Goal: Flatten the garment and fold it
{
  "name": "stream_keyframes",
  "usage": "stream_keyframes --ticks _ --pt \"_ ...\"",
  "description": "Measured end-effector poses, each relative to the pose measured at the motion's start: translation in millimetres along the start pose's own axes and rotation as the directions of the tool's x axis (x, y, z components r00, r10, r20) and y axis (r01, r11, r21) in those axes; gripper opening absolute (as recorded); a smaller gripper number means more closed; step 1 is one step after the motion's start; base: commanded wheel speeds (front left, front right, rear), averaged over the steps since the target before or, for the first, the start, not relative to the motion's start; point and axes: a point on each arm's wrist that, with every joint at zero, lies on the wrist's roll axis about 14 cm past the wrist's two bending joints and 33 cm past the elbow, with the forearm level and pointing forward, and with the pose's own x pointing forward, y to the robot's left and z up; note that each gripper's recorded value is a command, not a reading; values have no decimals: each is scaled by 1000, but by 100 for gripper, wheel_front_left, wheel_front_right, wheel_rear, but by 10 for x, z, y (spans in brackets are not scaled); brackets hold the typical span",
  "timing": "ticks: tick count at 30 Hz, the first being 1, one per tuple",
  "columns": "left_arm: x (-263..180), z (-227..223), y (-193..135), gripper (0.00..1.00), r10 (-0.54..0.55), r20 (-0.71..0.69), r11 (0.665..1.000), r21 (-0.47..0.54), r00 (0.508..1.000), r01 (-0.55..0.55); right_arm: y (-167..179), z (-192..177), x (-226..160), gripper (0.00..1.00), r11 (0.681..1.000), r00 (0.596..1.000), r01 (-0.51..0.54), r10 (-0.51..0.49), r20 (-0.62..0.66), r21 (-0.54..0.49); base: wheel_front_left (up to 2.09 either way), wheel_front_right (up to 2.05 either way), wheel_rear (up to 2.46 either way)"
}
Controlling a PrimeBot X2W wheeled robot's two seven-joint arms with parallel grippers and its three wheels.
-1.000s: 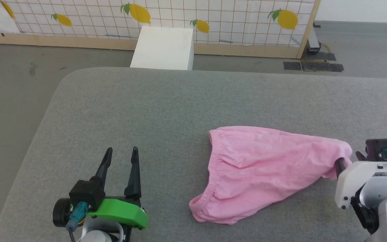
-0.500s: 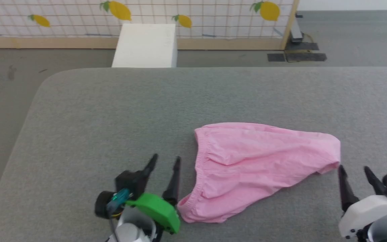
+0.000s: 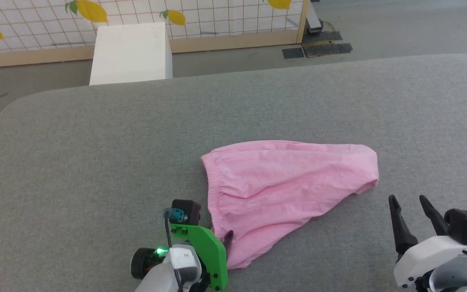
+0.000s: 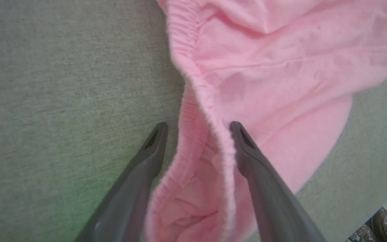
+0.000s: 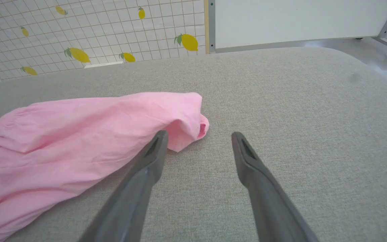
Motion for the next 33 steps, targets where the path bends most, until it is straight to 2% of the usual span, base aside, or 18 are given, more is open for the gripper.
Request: stream_keyframes --ticks 2,5,10,15,18,19,20,21,26,29,33 --pt "-7 -47 11 1 2 -43 1000 -4 999 -2 5 -23 9 100 1000 1000 -1 1 -6 3 0 0 0" --pt "-53 -111 48 0 10 -94 1000 -6 995 -10 63 -35 36 100 1000 1000 -19 19 -8 9 0 0 0" --pt "-248 -201 267 0 82 -98 992 -82 992 -91 182 -23 84 100 998 998 -56 56 -5 8 0 0 0" --pt "-599 -303 782 0 247 -86 954 -152 965 -258 286 7 137 100 996 996 -87 87 0 3 0 0 0" --pt "-786 -376 969 0 308 -84 926 -201 948 -319 337 -5 168 100 995 995 -103 103 -15 0 0 0 0" --pt "-822 -378 986 5 315 -74 922 -210 946 -324 348 -14 175 100 994 994 -106 106 -21 -1 0 0 0" --pt "-862 -360 1003 40 324 -51 918 -224 945 -327 367 -30 185 100 994 993 -112 111 -32 -1 0 0 0" --pt "-895 -327 1014 100 329 -22 916 -238 944 -324 388 -50 195 100 993 992 -118 118 -44 0 0 0 0" --pt "-1022 16 1042 100 348 193 920 -261 918 -294 490 -200 217 100 989 981 -147 147 -130 7 0 0 0" --pt "-1127 292 1057 100 360 360 926 -251 861 -282 538 -433 194 100 987 954 -162 159 -256 8 0 0 0" --pt "-1194 579 1037 100 351 517 936 -217 780 -277 618 -753 140 100 982 892 -188 172 -419 5 0 0 0"
